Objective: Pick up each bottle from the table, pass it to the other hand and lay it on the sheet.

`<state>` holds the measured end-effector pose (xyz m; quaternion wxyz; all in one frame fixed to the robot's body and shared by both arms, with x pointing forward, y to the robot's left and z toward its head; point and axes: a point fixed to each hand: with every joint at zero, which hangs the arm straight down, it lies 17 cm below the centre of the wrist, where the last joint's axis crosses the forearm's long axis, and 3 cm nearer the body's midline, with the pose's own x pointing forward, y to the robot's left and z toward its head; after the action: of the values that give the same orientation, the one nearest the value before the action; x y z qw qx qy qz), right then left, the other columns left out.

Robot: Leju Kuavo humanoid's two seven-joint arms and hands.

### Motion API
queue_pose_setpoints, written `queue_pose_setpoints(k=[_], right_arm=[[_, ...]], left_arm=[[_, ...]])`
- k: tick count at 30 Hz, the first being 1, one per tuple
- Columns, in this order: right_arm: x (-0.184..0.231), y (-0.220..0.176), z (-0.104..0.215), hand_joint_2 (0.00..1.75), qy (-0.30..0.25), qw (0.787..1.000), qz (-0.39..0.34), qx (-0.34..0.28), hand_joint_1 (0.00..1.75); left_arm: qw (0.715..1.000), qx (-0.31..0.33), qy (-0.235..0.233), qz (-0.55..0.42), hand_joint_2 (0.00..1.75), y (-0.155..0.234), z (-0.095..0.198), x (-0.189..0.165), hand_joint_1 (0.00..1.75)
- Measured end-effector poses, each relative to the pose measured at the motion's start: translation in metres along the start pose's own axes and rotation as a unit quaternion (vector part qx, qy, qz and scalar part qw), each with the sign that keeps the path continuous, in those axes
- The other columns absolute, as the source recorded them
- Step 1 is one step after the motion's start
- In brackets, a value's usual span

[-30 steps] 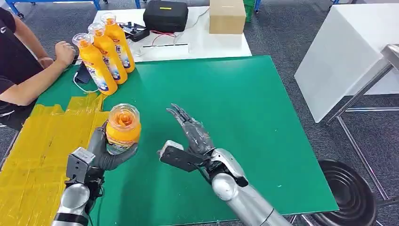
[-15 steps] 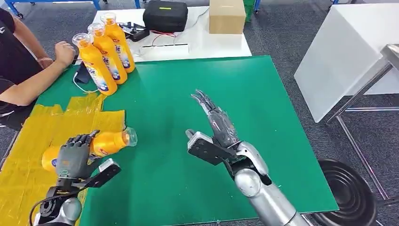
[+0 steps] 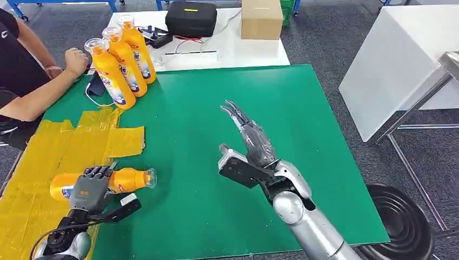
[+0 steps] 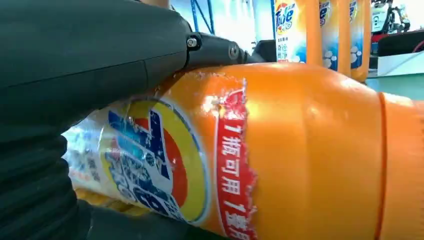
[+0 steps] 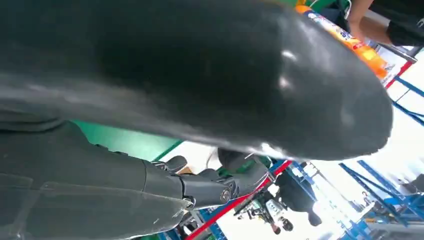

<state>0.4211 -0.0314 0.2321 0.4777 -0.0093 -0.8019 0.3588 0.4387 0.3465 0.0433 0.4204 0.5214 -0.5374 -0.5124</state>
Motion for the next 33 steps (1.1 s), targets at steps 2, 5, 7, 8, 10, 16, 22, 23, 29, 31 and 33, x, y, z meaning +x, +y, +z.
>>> queue_pose_setpoints(k=[2,5,7,8,10,16,22,23,29,31,33], right_arm=[[0.000,0.001,0.000,0.00,0.000,1.000,0.000,0.001,0.00],[0.001,0.002,0.000,0.00,0.000,1.000,0.000,0.002,0.00],[0.001,0.002,0.000,0.00,-0.001,1.000,0.000,0.002,0.00],[0.001,0.002,0.000,0.00,-0.001,1.000,0.000,0.003,0.00],[0.000,0.003,0.001,0.00,0.000,1.000,0.001,0.004,0.00],[-0.002,0.003,0.003,0.00,0.001,1.000,0.004,0.006,0.00],[-0.007,0.005,0.007,0.00,0.008,1.000,0.007,0.004,0.00],[-0.009,0.006,0.009,0.00,0.010,1.000,0.009,0.001,0.00],[-0.010,0.010,0.025,0.00,0.004,0.999,0.044,-0.028,0.00],[-0.004,0.008,0.030,0.00,-0.007,0.996,0.068,-0.050,0.00],[0.008,0.004,0.034,0.00,-0.023,0.993,0.084,-0.079,0.00]], left_arm=[[1.000,-0.002,0.001,0.002,1.75,-0.001,-0.003,-0.002,0.00],[1.000,-0.004,-0.001,-0.001,1.75,-0.002,-0.005,-0.004,0.00],[1.000,-0.006,0.001,0.004,1.75,-0.003,-0.006,-0.005,0.00],[1.000,-0.005,0.001,0.009,1.75,-0.003,-0.005,-0.005,0.00],[1.000,-0.004,0.002,0.015,1.75,-0.003,-0.005,-0.005,0.00],[0.999,0.006,-0.003,0.043,1.75,0.003,-0.003,-0.002,0.00],[0.989,0.073,-0.003,0.127,1.75,0.033,0.003,0.004,0.00],[0.977,0.104,0.003,0.184,0.00,0.050,0.002,0.006,0.00],[0.853,0.116,-0.040,0.507,0.00,0.102,-0.009,0.048,0.00],[0.804,0.090,-0.105,0.578,0.00,0.127,-0.007,0.089,0.00],[0.770,0.087,-0.155,0.612,0.00,0.155,0.002,0.123,0.00]])
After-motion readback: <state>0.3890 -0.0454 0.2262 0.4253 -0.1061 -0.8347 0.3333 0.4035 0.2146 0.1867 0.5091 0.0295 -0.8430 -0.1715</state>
